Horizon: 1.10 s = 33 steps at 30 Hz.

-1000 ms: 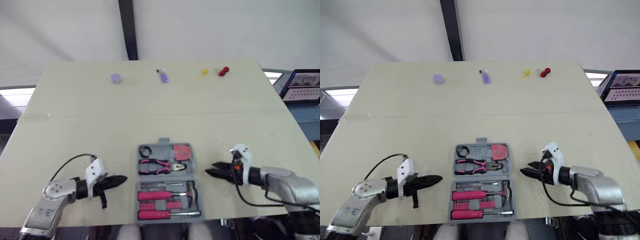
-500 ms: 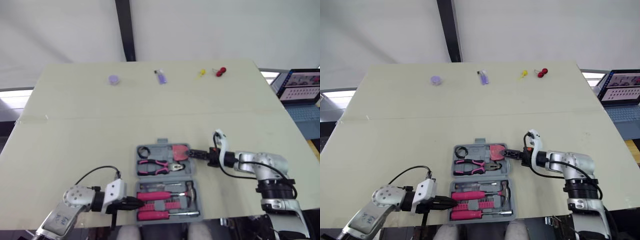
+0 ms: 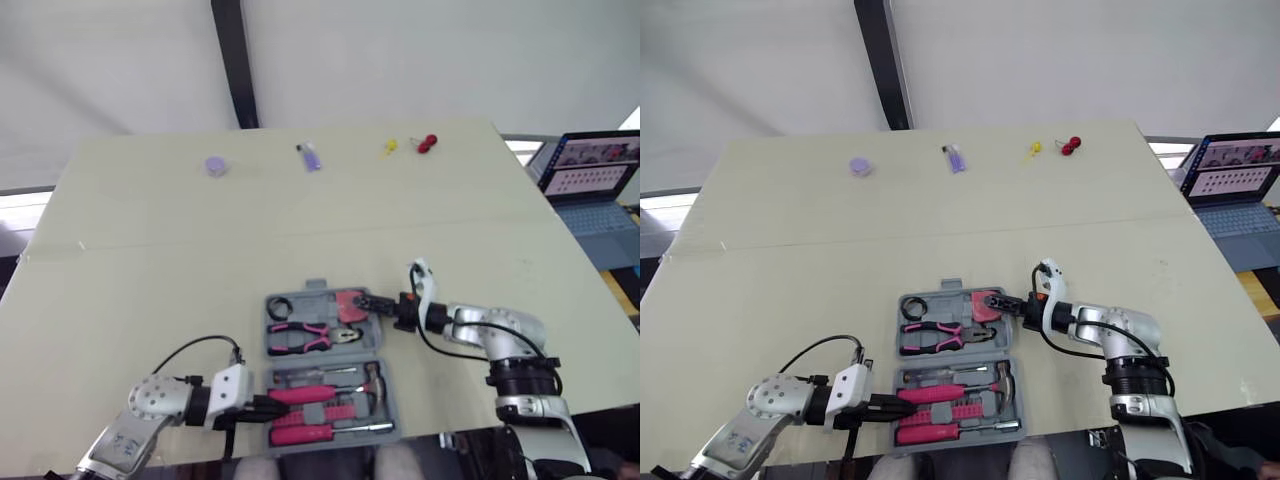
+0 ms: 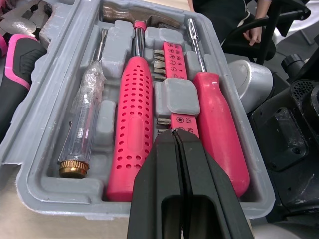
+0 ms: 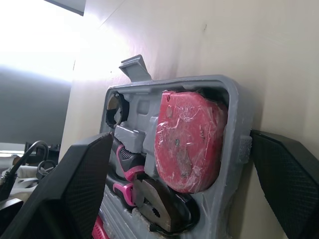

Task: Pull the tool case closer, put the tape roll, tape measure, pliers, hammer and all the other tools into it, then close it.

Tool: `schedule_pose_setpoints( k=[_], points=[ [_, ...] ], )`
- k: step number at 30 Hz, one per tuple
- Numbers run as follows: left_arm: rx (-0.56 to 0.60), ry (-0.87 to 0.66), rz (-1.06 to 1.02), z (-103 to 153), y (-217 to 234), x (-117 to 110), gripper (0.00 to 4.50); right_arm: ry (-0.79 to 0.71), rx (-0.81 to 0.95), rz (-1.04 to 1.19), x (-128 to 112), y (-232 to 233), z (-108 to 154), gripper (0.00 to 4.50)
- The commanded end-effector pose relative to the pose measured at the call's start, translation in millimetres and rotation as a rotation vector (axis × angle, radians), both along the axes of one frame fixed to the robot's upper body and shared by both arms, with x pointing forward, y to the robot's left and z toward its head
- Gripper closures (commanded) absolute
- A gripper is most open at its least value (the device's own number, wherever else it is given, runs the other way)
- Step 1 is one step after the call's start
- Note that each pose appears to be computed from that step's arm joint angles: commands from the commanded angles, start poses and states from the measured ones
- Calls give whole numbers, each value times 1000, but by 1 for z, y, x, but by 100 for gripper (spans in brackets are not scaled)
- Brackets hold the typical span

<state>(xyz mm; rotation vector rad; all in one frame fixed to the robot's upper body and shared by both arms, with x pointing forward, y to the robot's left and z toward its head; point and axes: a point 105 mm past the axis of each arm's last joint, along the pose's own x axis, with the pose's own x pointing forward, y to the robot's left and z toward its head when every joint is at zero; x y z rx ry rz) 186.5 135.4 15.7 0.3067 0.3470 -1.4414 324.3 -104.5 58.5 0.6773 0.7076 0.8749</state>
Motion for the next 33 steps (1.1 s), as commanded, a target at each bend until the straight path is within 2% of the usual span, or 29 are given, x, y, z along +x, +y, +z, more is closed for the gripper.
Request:
schedule_pose_setpoints(
  k=[1, 9, 14, 19, 24, 33],
  points=[
    [63, 64, 43, -18, 15, -9, 450, 34, 109, 51, -12, 15, -2, 4],
    [52, 79, 104, -21, 27, -15, 450, -21, 256, 89, -21, 15, 21, 4],
    [-2, 127, 195, -24, 30, -15, 450, -81, 302, 127, -25, 8, 41, 4],
    [-10, 148, 223, -30, 31, -20, 450, -120, 274, 161, -28, 4, 49, 4],
    [-14, 151, 228, -34, 30, -20, 450, -137, 216, 167, -24, 1, 46, 4],
    [-59, 194, 284, -35, 28, -18, 450, -229, 103, 300, -26, 2, 53, 4]
  ],
)
